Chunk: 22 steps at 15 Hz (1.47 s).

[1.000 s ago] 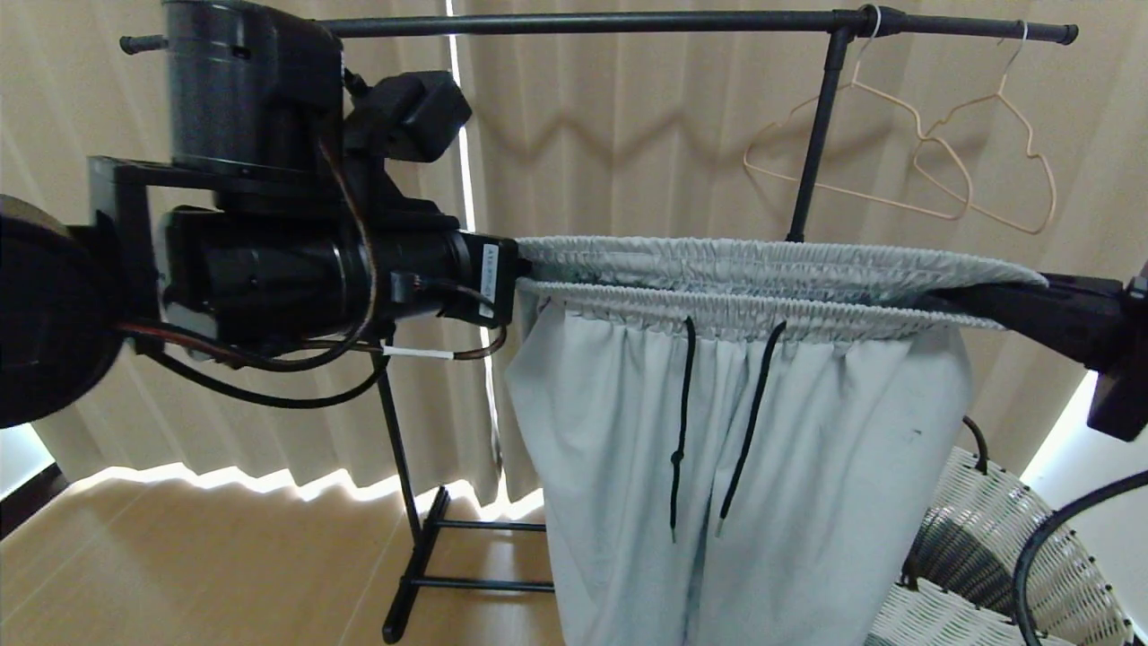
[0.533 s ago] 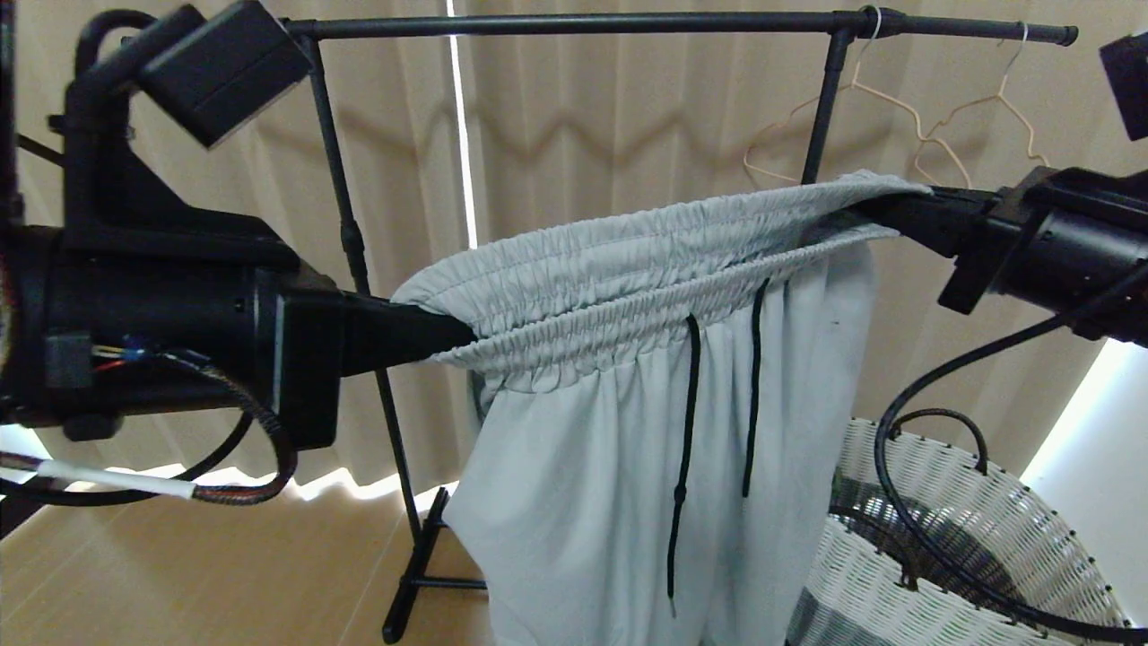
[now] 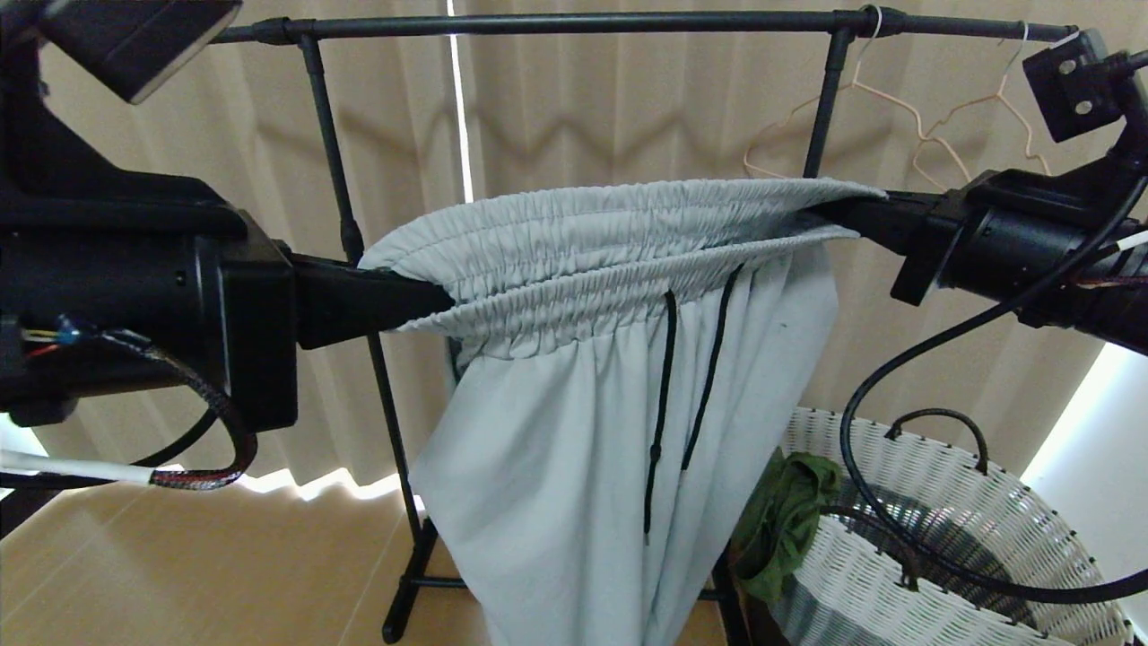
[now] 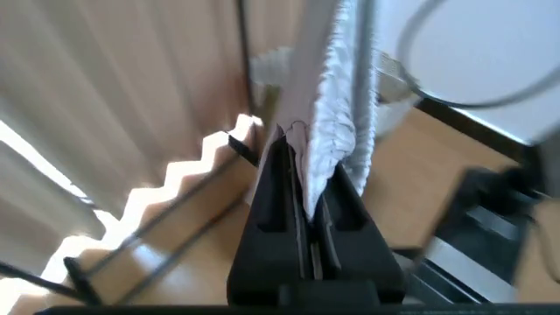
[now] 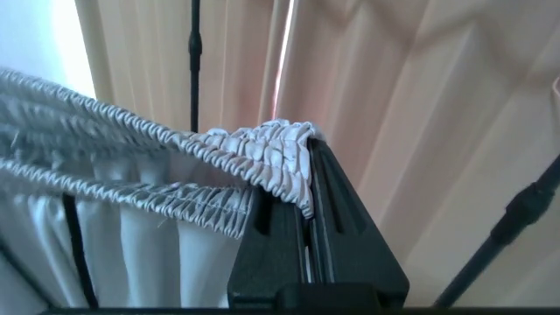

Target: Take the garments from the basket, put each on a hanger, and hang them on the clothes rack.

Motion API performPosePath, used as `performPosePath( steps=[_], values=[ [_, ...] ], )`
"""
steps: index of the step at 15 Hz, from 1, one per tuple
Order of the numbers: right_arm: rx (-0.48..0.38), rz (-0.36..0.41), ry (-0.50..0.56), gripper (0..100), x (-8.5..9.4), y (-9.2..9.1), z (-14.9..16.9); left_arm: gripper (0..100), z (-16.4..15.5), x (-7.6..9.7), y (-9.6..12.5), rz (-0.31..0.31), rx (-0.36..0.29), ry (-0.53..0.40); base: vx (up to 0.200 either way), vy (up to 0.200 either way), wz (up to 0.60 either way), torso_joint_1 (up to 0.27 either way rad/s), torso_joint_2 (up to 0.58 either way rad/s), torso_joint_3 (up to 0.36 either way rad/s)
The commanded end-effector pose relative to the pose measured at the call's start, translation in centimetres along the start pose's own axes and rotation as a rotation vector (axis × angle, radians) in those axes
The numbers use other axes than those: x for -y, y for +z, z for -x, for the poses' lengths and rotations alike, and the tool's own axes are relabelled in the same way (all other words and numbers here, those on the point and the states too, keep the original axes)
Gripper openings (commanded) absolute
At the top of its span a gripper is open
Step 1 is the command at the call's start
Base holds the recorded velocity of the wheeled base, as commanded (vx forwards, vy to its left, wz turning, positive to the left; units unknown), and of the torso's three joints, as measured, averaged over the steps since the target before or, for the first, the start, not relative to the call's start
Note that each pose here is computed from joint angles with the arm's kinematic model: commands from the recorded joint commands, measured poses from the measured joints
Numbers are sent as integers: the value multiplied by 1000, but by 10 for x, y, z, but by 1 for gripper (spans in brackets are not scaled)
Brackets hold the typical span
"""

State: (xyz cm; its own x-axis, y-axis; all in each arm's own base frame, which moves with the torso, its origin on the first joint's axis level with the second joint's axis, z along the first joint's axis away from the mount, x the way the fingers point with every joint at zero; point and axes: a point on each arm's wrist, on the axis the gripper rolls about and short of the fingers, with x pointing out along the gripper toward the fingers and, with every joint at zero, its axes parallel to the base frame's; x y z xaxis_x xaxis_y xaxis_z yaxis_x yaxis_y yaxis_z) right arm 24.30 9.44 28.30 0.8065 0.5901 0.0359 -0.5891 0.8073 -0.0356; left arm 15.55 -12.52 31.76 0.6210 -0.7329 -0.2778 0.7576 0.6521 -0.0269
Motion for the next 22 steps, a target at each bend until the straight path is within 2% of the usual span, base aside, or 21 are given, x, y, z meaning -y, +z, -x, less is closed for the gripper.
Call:
performPosePath(
  steps=[1,2,3,7,11,18,19,22],
  values=[
    [31,11,-11,0,-3,14,18,0,-25,-12,6,-36,63,141,0,0,0,0,0,0],
    [10,5,-21,0,-5,19,31,0,-42,-19,11,-49,127,238,0,0,0,0,0,0],
    [-7,0,-22,0,-7,20,41,0,-53,-21,10,-50,142,276,0,0,0,0,0,0],
    [-75,-21,-21,0,-10,1,48,0,-65,-22,-10,-43,71,274,0,0,0,0,0,0],
    [-28,-7,-22,0,-9,15,45,0,-57,-21,3,-49,125,277,0,0,0,0,0,0],
    [-42,-11,-21,0,-9,12,46,0,-55,-21,2,-49,123,278,0,0,0,0,0,0],
    [-44,-11,-21,100,-9,12,46,0,-55,-21,2,-49,123,278,0,0,0,0,0,0],
    [-64,-18,-12,100,-11,3,47,0,-56,-22,1,-48,120,281,0,0,0,0,0,0]
  ],
)
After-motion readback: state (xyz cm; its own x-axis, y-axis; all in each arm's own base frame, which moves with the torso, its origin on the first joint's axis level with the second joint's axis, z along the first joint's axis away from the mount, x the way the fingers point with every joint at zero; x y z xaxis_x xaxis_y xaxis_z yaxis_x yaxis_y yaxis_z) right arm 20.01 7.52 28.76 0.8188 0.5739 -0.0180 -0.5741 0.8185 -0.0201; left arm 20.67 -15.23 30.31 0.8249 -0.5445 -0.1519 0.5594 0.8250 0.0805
